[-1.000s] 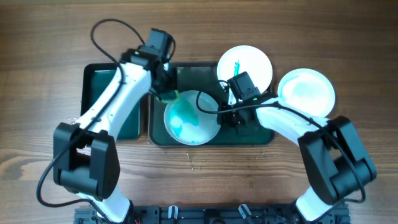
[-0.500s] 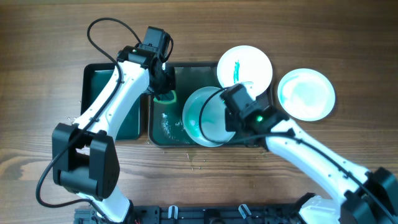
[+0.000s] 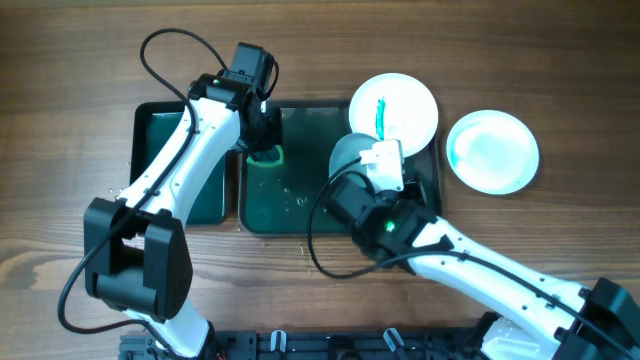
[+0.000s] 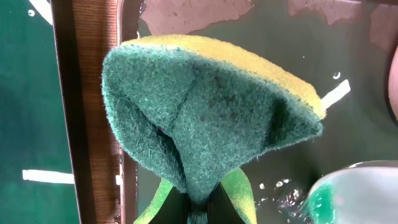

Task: Clean dirty plates on tray and stack at the side
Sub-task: 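Lift the cleaned plate with the right gripper and carry it right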

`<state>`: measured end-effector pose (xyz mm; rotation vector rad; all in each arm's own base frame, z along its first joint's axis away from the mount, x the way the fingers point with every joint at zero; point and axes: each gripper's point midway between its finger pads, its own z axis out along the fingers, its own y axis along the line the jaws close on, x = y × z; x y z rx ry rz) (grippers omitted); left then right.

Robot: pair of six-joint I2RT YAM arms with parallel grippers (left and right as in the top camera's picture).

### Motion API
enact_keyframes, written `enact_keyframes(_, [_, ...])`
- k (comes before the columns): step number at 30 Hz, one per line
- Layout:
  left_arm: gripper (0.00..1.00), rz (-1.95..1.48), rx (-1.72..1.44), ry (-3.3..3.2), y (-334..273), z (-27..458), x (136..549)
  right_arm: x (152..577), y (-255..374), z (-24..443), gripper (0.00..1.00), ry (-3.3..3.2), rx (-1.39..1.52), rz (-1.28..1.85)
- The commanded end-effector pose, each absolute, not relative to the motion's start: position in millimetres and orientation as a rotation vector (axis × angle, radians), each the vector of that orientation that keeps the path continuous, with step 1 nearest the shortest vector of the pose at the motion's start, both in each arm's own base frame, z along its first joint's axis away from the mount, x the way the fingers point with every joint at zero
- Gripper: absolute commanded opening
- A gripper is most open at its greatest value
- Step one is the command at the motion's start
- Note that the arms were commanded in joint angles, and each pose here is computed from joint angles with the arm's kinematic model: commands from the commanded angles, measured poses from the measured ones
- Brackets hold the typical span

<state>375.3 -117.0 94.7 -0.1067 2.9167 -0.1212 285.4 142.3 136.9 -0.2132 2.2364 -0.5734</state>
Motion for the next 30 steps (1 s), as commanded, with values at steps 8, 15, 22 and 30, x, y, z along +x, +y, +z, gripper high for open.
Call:
enact_keyframes(8, [0.04, -0.134, -0.123, 2.914, -121, 96, 378, 282, 146, 171, 0.04, 2.035, -0.220, -0.677])
enact_keyframes(15, [0.04, -0.134, -0.123, 2.913, -121, 96, 378, 284, 149, 175, 0.04, 2.017, -0.193, -0.655])
enact_keyframes(22, [0.04, -0.134, -0.123, 2.914, -121, 96, 378, 285, 149, 177, 0.04, 2.005, -0.184, -0.656])
enact_keyframes(30, [0.04, -0.134, -0.122, 2.913, -121, 96, 378, 286, 144, 193, 0.04, 1.955, -0.172, -0.678])
